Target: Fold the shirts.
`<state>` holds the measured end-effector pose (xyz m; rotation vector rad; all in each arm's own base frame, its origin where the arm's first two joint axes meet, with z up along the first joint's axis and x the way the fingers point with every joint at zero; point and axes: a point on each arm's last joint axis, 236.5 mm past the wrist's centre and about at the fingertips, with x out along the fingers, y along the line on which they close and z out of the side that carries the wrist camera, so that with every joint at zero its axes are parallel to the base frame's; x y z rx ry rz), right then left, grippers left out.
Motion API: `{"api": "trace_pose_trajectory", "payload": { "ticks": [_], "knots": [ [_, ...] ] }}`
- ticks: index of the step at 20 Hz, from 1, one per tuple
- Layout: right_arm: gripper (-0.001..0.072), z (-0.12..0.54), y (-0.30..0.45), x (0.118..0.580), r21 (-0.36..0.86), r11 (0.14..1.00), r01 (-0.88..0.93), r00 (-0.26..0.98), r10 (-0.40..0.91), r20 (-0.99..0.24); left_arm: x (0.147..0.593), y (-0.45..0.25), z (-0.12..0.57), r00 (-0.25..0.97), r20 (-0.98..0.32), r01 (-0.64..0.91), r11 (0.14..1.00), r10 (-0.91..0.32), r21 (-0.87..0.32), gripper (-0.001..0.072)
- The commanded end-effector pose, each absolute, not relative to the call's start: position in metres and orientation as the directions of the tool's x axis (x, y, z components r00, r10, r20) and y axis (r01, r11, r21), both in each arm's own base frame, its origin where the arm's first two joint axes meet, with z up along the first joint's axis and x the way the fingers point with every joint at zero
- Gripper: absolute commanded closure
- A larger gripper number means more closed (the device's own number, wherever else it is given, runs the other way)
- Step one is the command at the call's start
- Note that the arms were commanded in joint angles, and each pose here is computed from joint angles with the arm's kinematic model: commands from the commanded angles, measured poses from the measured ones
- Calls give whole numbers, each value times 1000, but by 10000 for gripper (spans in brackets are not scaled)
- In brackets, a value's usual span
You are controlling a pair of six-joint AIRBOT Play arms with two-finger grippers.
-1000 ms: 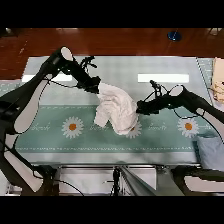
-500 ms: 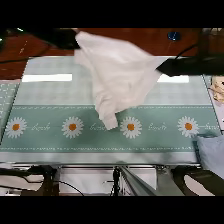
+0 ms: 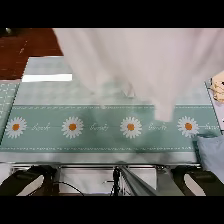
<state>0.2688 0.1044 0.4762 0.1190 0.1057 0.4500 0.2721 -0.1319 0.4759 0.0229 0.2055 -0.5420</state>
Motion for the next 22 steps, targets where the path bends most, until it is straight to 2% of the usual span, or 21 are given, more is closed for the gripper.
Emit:
{"api": "trace_pose_trajectory", "payload": {
  "ticks": [1, 3, 5, 9, 13, 14, 19, 22],
  "knots": [
    [689, 537, 115, 215, 122, 862, -493, 870, 484, 93, 190, -114, 540, 869, 48, 491, 870, -493, 36, 672],
    [689, 550, 115, 203, 140, 854, -501, 864, 486, 129, 161, -112, 551, 859, 103, 499, 865, -501, 47, 672],
    [689, 550, 120, 196, 161, 839, -520, 854, 506, 121, 147, -118, 548, 843, 91, 532, 847, -531, 13, 672],
    [688, 502, 119, 210, 218, 851, -478, 860, 504, -81, 162, -126, 501, 828, -88, 547, 832, -554, -88, 672],
    [689, 410, 86, 262, 180, 933, -313, 817, 361, -451, 214, -133, 440, 799, -255, 519, 839, -545, -164, 672],
    [688, 394, 81, 279, 160, 941, -299, 795, 338, -503, 231, -135, 425, 790, -287, 517, 841, -541, -162, 672],
    [689, 320, 79, 388, 160, 941, -298, 695, 328, -639, 339, -139, 390, 813, -307, 479, 868, -495, -130, 672],
    [689, 267, 79, 437, 165, 939, -303, 627, 326, -707, 398, -146, 344, 785, -390, 483, 870, -481, -100, 672]
  ]
}}
